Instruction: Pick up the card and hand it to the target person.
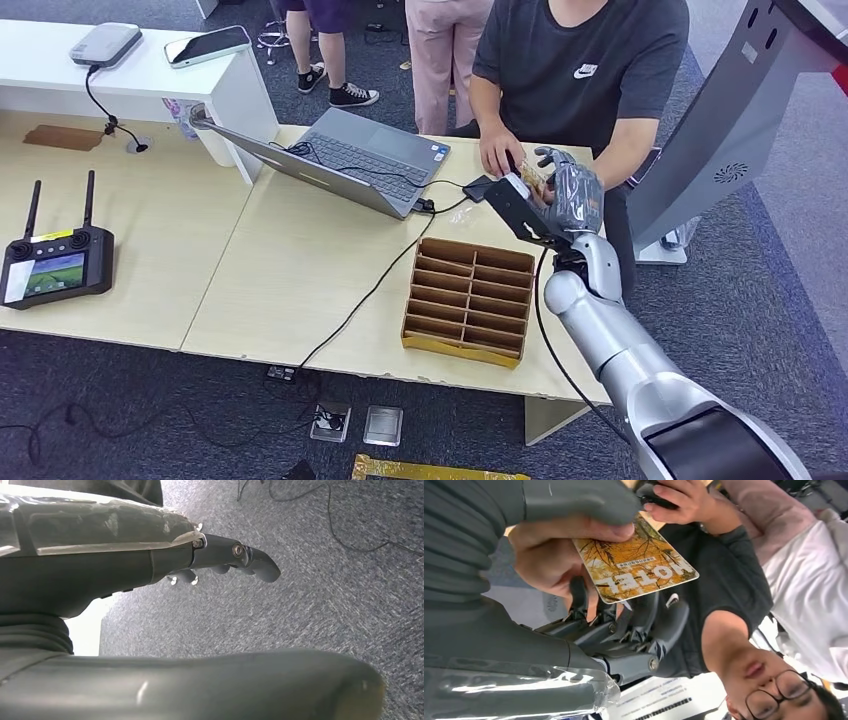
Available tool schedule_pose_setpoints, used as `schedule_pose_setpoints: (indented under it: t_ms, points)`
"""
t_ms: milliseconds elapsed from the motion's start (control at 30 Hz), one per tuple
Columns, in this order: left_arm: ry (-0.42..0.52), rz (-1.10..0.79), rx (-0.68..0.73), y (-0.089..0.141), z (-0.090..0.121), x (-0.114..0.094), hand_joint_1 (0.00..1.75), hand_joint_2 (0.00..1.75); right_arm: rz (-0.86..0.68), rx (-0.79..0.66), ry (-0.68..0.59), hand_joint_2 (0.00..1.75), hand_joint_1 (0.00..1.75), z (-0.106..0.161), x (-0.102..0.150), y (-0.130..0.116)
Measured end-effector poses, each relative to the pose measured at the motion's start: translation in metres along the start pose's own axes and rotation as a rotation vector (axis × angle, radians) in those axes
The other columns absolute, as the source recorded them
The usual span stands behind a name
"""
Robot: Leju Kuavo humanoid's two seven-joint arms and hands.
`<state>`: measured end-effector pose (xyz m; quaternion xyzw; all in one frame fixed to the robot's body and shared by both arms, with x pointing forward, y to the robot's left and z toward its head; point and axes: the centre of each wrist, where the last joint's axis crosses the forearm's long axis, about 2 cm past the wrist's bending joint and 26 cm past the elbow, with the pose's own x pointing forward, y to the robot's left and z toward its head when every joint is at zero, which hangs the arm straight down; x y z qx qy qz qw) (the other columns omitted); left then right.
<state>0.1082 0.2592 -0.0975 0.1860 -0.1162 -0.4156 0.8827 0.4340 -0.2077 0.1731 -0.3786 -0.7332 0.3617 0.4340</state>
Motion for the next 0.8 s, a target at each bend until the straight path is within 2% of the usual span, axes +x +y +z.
schedule_pose_setpoints:
  t_ms: [133, 333, 533, 633, 800]
  points:
    - [-0.001, -0.003, -0.001, -0.001, 0.000, 0.000, 0.00, 0.00, 0.031, -0.007, 0.005, 1.75, 0.00, 0.003, -0.005, 0.003]
    - [0.003, -0.006, -0.001, -0.001, 0.000, 0.000, 0.00, 0.00, 0.110, -0.021, -0.119, 1.75, 0.00, 0.004, -0.006, 0.002]
    - [0.007, -0.001, -0.003, -0.002, 0.000, -0.001, 0.00, 0.00, 0.079, -0.066, -0.160, 1.75, 0.00, 0.003, 0.001, -0.001]
    - [0.011, 0.008, -0.006, -0.002, 0.001, -0.002, 0.00, 0.00, 0.016, -0.068, -0.134, 1.75, 0.00, 0.006, 0.005, 0.001]
    - [0.025, 0.026, -0.012, -0.006, 0.001, -0.006, 0.00, 0.00, -0.085, -0.006, -0.018, 1.75, 0.00, 0.025, 0.015, 0.006]
